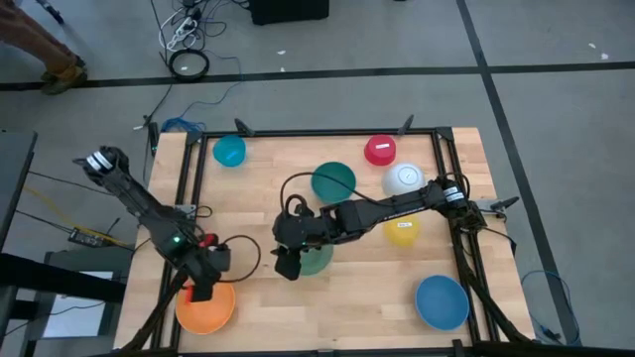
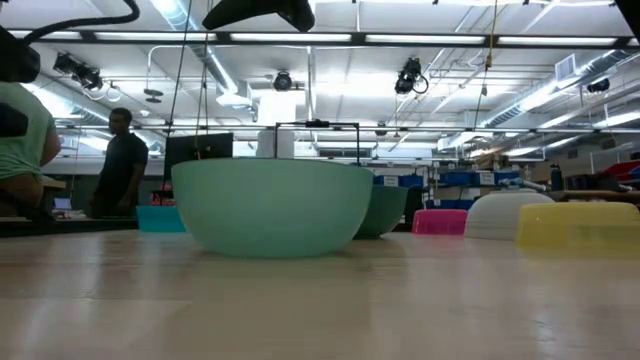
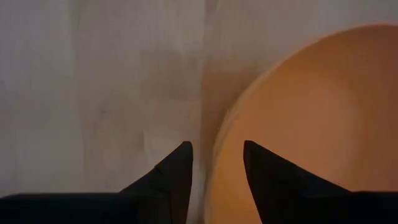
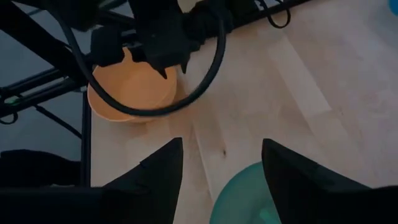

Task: Nest bowls inside each other
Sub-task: Stack the orange bowl on top of the green bowl

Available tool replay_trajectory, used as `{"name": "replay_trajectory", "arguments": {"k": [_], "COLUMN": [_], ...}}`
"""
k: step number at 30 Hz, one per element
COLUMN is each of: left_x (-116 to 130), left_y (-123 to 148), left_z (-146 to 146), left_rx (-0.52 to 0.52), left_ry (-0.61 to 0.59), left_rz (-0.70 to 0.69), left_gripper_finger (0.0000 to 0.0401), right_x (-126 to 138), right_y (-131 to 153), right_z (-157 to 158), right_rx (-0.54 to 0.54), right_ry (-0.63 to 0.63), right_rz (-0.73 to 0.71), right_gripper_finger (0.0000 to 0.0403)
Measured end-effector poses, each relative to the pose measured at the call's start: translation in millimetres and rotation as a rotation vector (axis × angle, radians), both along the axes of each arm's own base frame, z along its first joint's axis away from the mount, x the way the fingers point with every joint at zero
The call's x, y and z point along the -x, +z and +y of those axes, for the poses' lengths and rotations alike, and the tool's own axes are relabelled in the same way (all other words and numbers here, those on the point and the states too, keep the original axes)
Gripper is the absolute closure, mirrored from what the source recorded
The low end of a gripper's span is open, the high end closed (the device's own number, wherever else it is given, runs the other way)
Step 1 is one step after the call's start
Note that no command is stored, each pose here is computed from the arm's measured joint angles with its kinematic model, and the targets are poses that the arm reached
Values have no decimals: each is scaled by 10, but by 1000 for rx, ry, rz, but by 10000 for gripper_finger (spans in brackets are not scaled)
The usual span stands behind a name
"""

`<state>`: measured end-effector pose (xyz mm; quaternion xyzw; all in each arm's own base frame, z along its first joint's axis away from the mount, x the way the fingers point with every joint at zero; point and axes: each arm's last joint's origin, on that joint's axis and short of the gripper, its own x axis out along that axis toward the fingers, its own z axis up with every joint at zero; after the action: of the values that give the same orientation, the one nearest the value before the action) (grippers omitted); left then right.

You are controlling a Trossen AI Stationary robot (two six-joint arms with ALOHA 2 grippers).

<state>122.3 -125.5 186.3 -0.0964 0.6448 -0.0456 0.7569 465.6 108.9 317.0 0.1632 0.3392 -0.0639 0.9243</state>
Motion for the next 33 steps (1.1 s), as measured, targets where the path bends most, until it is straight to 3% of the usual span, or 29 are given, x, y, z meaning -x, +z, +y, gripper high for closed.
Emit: {"name": "replay_trajectory", "arguments": {"k": [3, 7, 9, 13, 18, 26, 33], "left_x": [-18, -30, -52, -115, -327, -659, -1089], "left_y": [-38, -55, -42, 33, 405, 979, 890], "left_z": [-17, -17, -8, 37, 143, 472, 877], "left_rx": [-16, -26, -21, -65, -168, -176, -178], "left_ry": [1, 17, 58, 120, 178, 248, 358], "left_rz": [13, 17, -1, -35, -163, -291, -340], "left_gripper_finger": [269, 364, 385, 391, 393, 394, 394], "right_x": [0, 1, 6, 96, 351, 704, 862], "right_y": [0, 0, 5, 138, 361, 642, 653], "right_z": [0, -2, -13, -54, -115, 19, 272], "right_rx": [0, 13, 42, 106, 229, 272, 289], "right_ry": [0, -6, -24, -57, -150, -196, -193], "right_rz": [0, -1, -3, -16, 22, 17, 27], "right_gripper_finger": [198, 198, 198, 204, 221, 244, 245]}}
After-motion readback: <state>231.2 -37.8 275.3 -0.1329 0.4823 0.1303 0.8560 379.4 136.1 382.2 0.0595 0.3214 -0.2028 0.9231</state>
